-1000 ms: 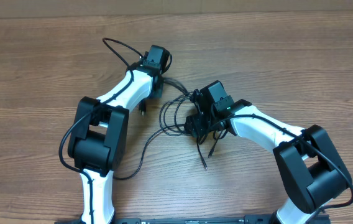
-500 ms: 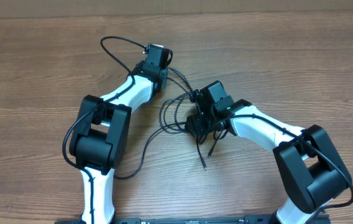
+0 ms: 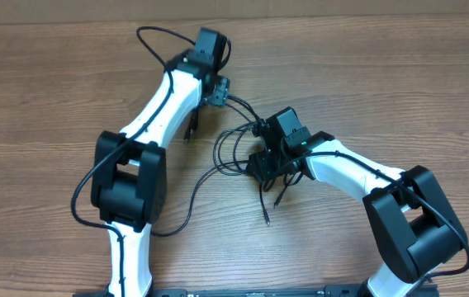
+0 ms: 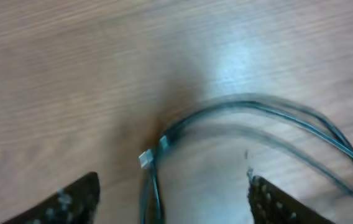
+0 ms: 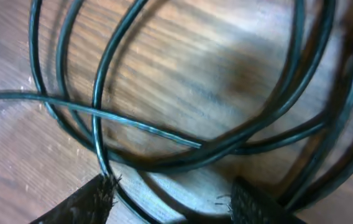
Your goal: Untangle cables
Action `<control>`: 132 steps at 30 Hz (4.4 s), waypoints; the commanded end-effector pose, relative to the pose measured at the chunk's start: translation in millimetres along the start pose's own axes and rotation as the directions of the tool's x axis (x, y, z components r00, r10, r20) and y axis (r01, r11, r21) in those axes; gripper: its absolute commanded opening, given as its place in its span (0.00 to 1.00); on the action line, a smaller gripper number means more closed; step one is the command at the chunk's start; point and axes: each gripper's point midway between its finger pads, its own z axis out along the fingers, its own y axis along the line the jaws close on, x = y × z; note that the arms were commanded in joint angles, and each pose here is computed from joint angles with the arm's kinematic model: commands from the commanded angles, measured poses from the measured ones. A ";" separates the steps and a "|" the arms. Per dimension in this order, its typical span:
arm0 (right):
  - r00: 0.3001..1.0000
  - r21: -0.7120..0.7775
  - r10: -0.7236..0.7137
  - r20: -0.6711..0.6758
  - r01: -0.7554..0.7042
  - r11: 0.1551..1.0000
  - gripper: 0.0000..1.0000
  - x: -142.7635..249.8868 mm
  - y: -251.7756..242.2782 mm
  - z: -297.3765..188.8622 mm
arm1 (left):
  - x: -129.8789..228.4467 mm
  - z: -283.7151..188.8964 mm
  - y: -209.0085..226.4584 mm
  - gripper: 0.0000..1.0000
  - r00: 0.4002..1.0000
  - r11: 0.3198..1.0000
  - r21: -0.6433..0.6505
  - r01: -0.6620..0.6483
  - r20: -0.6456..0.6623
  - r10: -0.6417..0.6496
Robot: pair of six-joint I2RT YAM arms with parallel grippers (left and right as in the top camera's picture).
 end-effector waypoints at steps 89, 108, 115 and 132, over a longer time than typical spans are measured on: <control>0.806 -0.313 0.571 -0.159 -0.589 0.745 0.44 -7.8 -51.9 -84.6 | 75.2 -130.1 -5.8 0.37 0.953 0.965 -0.065 0.255 -0.155 -0.262; 0.862 -0.165 0.476 -0.174 -0.502 0.849 0.16 8.2 -26.3 -59.8 | 147.2 -31.5 -64.9 0.33 0.777 0.967 0.041 0.253 -0.604 -0.177; 0.853 -0.114 0.480 -0.207 -0.508 0.854 0.33 20.3 -26.5 -58.5 | 152.8 -46.9 -36.0 0.13 0.755 0.969 -0.027 0.245 -0.621 -0.209; 0.866 -0.227 0.466 -0.181 -0.497 0.837 0.58 -6.1 73.5 -31.0 | 147.5 -102.3 63.0 0.29 0.780 0.880 -0.380 0.284 -0.442 -0.442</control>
